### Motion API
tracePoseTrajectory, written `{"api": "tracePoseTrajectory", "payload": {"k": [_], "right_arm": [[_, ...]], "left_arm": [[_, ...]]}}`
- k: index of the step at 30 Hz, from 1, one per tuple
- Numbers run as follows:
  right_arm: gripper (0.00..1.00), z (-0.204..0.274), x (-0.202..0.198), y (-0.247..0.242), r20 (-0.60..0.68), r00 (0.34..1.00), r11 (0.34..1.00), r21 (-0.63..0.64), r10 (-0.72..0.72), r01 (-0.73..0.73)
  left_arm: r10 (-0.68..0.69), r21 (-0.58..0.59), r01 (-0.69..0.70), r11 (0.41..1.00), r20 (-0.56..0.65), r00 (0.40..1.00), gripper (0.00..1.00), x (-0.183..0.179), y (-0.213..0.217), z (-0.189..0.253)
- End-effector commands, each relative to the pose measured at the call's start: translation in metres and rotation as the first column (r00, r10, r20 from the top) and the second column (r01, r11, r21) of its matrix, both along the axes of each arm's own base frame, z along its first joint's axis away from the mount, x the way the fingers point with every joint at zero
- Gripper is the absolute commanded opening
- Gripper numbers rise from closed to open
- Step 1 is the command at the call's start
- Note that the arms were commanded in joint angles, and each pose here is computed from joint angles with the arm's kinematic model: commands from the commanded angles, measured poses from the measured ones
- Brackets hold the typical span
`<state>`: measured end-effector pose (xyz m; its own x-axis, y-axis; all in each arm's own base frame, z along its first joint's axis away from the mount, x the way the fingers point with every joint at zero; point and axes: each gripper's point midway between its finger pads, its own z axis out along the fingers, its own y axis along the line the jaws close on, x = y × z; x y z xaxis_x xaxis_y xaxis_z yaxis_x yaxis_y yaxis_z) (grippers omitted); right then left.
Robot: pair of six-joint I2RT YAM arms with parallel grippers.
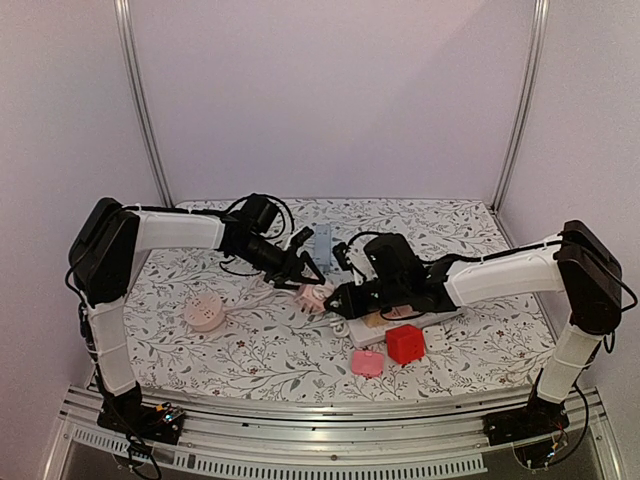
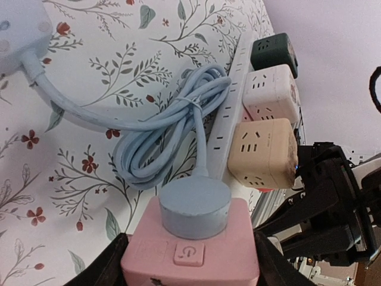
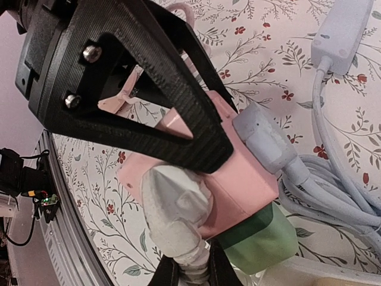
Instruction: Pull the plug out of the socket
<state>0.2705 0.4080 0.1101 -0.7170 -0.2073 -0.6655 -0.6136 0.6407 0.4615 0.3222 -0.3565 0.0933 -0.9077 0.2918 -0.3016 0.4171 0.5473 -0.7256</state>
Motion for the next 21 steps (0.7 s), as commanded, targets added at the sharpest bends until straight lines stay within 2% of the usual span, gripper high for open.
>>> {"api": "tracePoseTrajectory", "payload": {"k": [1,5,11,21], "right_arm": [[0.0,0.075,0.04,0.0,0.08,0.988,0.957,0.269,-0.13,0.104],[0.0,0.089,0.026,0.007,0.146,0.987,0.961,0.276,-0.068,0.026],[0.0,0.103,0.007,0.015,0.257,0.966,0.971,0.231,0.0,-0.061],[0.0,0.109,0.008,0.018,0.274,0.962,0.982,0.186,-0.008,-0.045]], "left_arm": [[-0.003,0.092,0.001,0.996,0.019,1.0,0.37,-0.007,0.014,-0.01],[0.048,0.182,-0.049,0.982,0.011,0.999,0.37,0.0,0.028,-0.026],[0.084,0.216,-0.081,0.973,-0.002,0.996,0.37,0.005,0.035,-0.035],[0.098,0.293,-0.104,0.951,0.035,0.995,0.37,0.01,0.047,-0.041]]}}
